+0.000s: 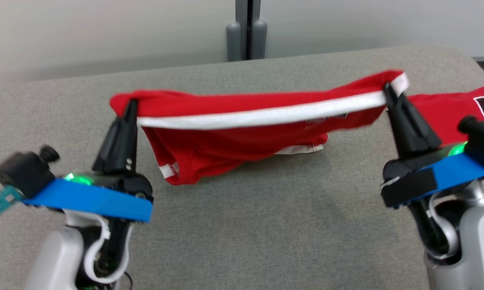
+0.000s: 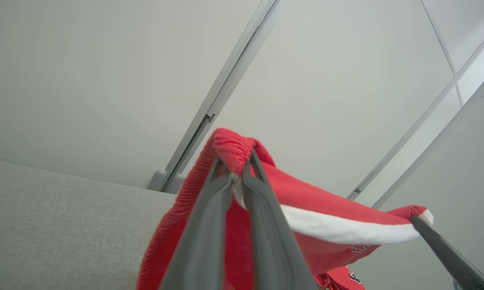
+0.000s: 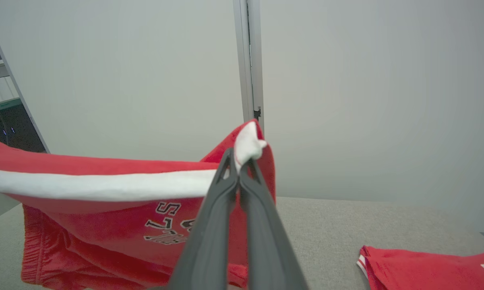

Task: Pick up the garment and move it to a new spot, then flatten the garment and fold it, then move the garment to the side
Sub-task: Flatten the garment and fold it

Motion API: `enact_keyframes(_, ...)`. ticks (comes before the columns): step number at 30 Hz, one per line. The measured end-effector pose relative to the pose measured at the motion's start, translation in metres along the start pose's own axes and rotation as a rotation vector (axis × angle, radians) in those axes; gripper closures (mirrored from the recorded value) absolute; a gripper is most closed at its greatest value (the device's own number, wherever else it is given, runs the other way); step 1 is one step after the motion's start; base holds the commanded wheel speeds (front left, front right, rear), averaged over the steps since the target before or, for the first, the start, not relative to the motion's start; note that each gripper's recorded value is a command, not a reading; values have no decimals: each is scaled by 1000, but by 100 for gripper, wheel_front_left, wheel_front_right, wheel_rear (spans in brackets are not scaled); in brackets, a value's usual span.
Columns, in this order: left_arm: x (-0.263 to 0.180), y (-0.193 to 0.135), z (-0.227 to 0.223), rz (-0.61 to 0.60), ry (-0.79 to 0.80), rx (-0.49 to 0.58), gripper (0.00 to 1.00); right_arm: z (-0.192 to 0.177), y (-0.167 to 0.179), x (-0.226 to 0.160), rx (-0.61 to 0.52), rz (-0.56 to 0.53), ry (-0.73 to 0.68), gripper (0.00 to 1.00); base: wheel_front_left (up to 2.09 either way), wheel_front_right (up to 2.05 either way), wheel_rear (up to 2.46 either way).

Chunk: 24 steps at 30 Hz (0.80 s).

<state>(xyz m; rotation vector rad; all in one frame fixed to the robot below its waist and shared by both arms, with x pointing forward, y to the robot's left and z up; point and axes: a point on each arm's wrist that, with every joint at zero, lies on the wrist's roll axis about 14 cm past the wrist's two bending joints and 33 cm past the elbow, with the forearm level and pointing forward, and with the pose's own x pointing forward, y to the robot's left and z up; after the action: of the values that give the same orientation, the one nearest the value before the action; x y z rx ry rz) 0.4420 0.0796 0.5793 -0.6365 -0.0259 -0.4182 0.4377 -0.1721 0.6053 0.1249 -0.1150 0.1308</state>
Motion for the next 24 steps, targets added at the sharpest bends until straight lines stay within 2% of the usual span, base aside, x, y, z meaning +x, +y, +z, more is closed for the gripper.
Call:
enact_keyframes(4, 21, -10, 19, -42, 22, -15, 100, 24, 3, 19, -15, 20, -55, 100, 0, 0, 0)
enact_keyframes(6, 38, -4, 24, -37, 36, -18, 100, 34, 7, 36, -22, 44, -87, 100, 0, 0, 0)
enact_keyframes(11, 90, 27, 31, 7, 32, -18, 100, 18, 3, 94, -41, 91, -72, 100, 0, 0, 0)
enact_keyframes(13, 110, 44, 35, 32, 18, 14, 100, 16, 4, 119, -59, 113, -89, 100, 0, 0, 0)
enact_keyframes(16, 141, 56, 55, 29, -55, 113, 100, 29, 1, 156, -151, 135, -162, 100, 0, 0, 0)
enact_keyframes(20, 167, 55, 81, 1, -160, 163, 100, 57, 5, 188, -238, 157, -298, 100, 0, 0, 0)
enact_keyframes(24, 181, 48, 96, -56, -225, 263, 100, 83, 6, 202, -258, 155, -422, 100, 0, 0, 0)
